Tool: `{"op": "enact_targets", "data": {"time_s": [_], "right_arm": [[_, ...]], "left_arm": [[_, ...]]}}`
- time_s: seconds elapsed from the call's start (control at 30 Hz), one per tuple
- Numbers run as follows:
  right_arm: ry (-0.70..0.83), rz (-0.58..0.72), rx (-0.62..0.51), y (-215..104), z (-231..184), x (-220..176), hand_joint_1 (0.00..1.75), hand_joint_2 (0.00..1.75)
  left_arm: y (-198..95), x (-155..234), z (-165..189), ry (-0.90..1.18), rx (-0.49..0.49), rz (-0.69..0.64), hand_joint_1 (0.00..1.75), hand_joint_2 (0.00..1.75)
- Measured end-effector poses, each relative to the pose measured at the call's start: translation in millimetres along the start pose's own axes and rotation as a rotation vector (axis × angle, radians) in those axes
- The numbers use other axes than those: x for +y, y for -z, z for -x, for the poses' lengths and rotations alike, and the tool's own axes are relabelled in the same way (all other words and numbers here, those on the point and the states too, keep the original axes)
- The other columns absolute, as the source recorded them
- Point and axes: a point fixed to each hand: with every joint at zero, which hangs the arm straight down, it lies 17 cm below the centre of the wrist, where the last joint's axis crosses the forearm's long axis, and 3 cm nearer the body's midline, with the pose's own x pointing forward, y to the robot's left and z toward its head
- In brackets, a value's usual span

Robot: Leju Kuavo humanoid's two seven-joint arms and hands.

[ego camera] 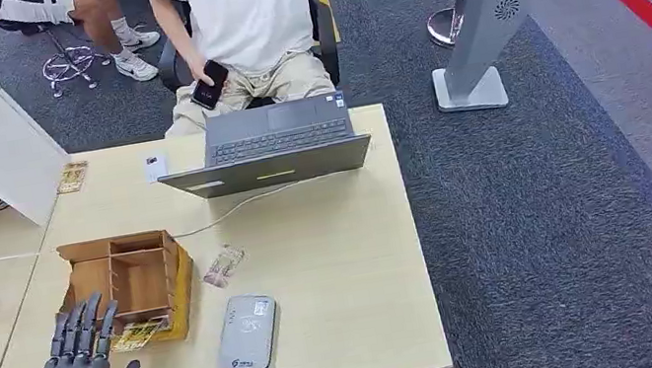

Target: Pass the card to the sensor for recognition and then transmit it.

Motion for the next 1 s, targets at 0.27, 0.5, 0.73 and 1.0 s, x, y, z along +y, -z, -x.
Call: {"op": "enact_targets", "data": {"time_s": [0.27, 0.5, 0.73, 1.0], "right_arm": [[-0.004, 0.002, 0.0, 0.2, 0.6, -1.6, 0.0, 1.75], [-0.004, 0.002, 0.0, 0.3, 0.6, -2.0, 0.0, 1.75], [-0.004, 0.002, 0.001, 0.3, 0.8, -2.0, 0.0, 1.75], [-0.004, 0.002, 0.002, 0.3, 0.9, -2.0, 0.0, 1.75]], "left_arm": [[7.2, 1.5, -8.2, -0.013, -0.017, -0.008, 0.0, 1.75], [7.5, 1.2, -3.7, 0.002, -0.01, -0.004, 0.0, 1.75], [8.0, 2.1, -1.6, -0.004, 0.0, -0.009, 0.0, 1.75], [9.0, 2.7, -1.7, -0.003, -0.002, -0.011, 1.75, 1.75]]}}
